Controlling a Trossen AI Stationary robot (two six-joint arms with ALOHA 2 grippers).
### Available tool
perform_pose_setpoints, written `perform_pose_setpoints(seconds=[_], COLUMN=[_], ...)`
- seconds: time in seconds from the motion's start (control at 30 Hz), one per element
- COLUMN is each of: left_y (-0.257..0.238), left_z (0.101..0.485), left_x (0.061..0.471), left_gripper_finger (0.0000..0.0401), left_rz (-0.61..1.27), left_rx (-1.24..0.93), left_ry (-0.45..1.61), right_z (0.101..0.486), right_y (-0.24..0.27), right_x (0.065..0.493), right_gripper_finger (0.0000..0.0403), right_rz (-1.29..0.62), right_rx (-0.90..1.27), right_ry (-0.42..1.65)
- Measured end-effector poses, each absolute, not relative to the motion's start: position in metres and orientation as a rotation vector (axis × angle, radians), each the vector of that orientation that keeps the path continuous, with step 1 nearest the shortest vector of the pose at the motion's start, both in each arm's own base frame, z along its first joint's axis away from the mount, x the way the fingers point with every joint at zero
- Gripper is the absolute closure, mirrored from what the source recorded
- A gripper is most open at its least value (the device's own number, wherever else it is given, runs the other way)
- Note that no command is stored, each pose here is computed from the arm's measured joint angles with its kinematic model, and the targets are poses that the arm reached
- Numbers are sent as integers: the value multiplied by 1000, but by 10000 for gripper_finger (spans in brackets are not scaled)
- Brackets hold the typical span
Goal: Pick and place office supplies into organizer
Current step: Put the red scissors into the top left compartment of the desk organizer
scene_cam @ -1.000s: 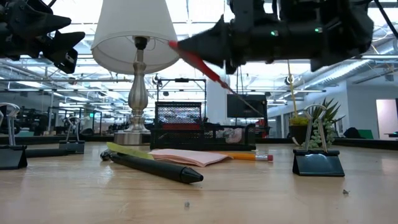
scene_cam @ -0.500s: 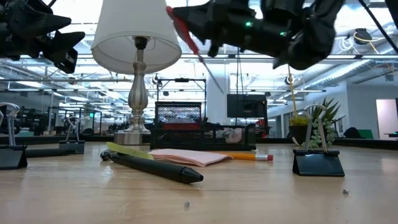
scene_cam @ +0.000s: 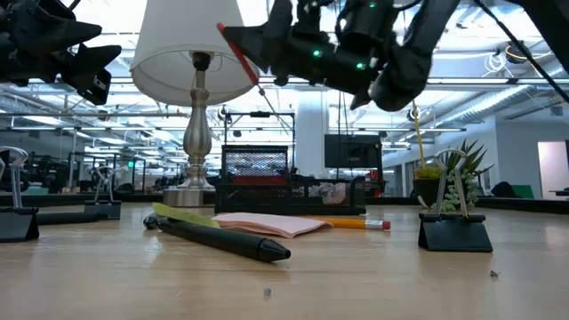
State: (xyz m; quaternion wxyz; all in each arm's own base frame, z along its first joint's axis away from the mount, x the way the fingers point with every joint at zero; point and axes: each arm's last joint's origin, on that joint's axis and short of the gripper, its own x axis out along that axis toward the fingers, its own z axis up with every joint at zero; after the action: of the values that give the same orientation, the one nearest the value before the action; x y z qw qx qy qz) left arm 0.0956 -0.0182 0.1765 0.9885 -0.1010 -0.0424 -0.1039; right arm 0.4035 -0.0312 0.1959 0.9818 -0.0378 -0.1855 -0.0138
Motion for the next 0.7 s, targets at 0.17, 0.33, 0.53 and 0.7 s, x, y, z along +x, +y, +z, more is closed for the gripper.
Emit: perform_pose_setpoints(seconds=[0.17, 0.33, 0.53, 0.7], left_y=[-18, -18, -18, -18], left_z=[177, 177, 176, 177], left_x=[96, 96, 96, 96], left_gripper_finger=[249, 249, 249, 249], left_rz=[-208, -209, -208, -209], left_rx=[-203, -203, -203, -203], left_ry=[-85, -85, -85, -85], right_z=[187, 172, 158, 151], right_y=[-51, -61, -63, -66], right_x=[420, 437, 437, 433], right_gripper_finger=[381, 379, 379, 379], right_rz=[-19, -7, -15, -26], right_rx=[-35, -24, -27, -12], right_ry=[-374, -348, -299, -272])
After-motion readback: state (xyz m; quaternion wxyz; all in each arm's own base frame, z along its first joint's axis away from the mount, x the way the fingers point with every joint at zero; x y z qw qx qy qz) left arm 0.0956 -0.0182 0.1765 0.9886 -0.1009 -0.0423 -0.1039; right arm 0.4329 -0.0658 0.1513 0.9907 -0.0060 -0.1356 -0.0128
